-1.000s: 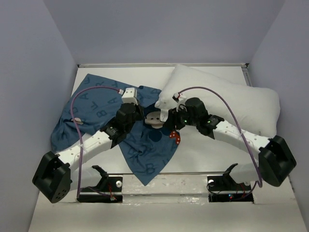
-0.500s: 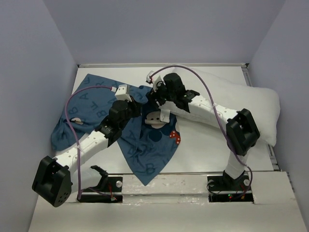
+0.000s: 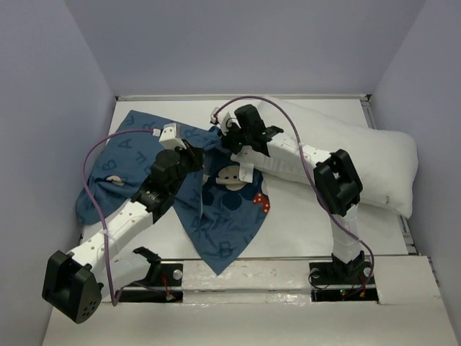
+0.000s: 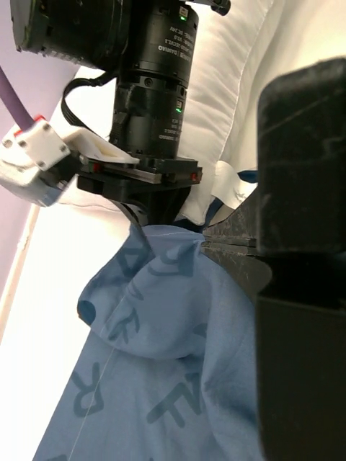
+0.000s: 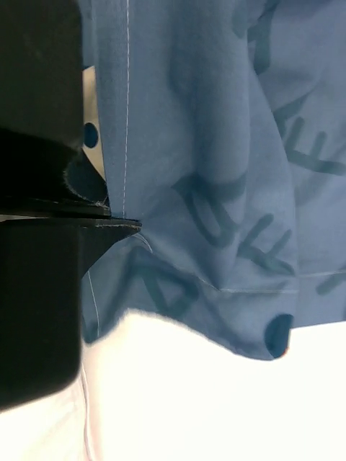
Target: Put the pillow into the pillowcase
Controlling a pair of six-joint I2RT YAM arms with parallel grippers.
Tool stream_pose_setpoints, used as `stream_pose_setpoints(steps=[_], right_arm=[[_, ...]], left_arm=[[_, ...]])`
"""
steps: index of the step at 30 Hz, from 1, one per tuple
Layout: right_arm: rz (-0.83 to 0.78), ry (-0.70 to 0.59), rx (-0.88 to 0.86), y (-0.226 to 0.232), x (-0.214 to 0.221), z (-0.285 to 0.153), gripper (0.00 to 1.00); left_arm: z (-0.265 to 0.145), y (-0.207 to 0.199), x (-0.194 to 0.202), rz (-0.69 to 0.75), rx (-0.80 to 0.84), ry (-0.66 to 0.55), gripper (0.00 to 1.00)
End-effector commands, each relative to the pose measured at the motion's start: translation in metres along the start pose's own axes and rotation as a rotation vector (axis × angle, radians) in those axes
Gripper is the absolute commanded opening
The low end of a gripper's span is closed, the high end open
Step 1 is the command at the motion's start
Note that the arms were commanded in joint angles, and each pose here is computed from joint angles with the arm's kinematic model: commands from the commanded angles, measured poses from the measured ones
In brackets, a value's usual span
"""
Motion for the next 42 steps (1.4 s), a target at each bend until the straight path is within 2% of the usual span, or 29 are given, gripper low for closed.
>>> stream_pose_setpoints(steps=[1,7,8,9,11,12,13,14,17,20,23,26,27,30,36,41,42], right_arm=[[-0.03,-0.211,0.101,-0.035,-0.07,-0.019,0.0],[-0.06,-0.397,0.084,-0.05,-0.14,-0.043,0.0],[-0.062,-0.393,0.053,-0.046,-0.141,-0.044,0.0],[-0.066,-0.393,0.042,-0.045,-0.144,-0.046,0.0],[-0.083,-0.384,0.025,-0.043,-0.144,-0.049,0.0],[-0.083,-0.364,0.017,-0.04,-0.136,-0.047,0.0],[-0.084,-0.355,0.02,-0.039,-0.133,-0.047,0.0],[-0.09,-0.352,0.023,-0.039,-0.132,-0.05,0.0],[-0.092,-0.322,0.024,-0.035,-0.121,-0.049,0.0],[-0.091,-0.301,0.041,-0.037,-0.116,-0.049,0.0],[-0.09,-0.289,0.049,-0.037,-0.113,-0.05,0.0],[-0.076,-0.298,0.039,-0.036,-0.117,-0.053,0.0],[-0.063,-0.307,0.034,-0.035,-0.12,-0.054,0.0],[-0.029,-0.316,0.035,-0.043,-0.119,-0.06,0.0],[-0.012,-0.342,0.006,-0.041,-0.122,-0.071,0.0],[-0.013,-0.347,0.011,-0.043,-0.122,-0.079,0.0],[-0.011,-0.351,0.003,-0.04,-0.121,-0.081,0.0]], left_arm=[[-0.011,-0.003,-0.025,-0.045,-0.012,-0.1,0.0],[-0.025,0.038,-0.014,-0.016,-0.184,-0.116,0.02],[-0.025,0.037,-0.014,-0.008,-0.184,-0.113,0.14],[-0.024,0.035,-0.015,-0.002,-0.179,-0.108,0.4],[-0.021,0.022,-0.028,0.006,-0.147,-0.126,0.67],[-0.017,0.018,-0.03,0.033,-0.131,-0.122,0.9],[-0.015,0.013,-0.036,0.037,-0.122,-0.133,0.97],[-0.01,0.001,-0.046,0.047,-0.095,-0.146,0.99],[0.002,-0.022,-0.062,0.07,-0.035,-0.162,0.99],[0.033,-0.023,-0.047,0.142,-0.036,-0.094,0.99],[0.044,-0.026,-0.042,0.148,-0.012,-0.09,0.98],[0.058,-0.02,-0.034,0.187,-0.033,-0.072,0.89],[0.063,-0.02,-0.03,0.193,-0.027,-0.065,0.82],[0.07,-0.017,-0.021,0.206,-0.025,-0.047,0.78],[0.088,-0.013,-0.016,0.227,-0.048,-0.056,0.85],[0.108,-0.009,-0.021,0.252,-0.109,-0.081,0.84],[0.114,-0.01,-0.021,0.261,-0.116,-0.082,0.82]])
Point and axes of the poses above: each gripper's point midway between its finger pads, its own z axis out along the fingers, its own y axis along the line the jaws close on, x = y × z, the point moved 3 cm from there along -z, back along the fingers, and after that the axes turned 9 degrees about -z, right-handed, at the moved point
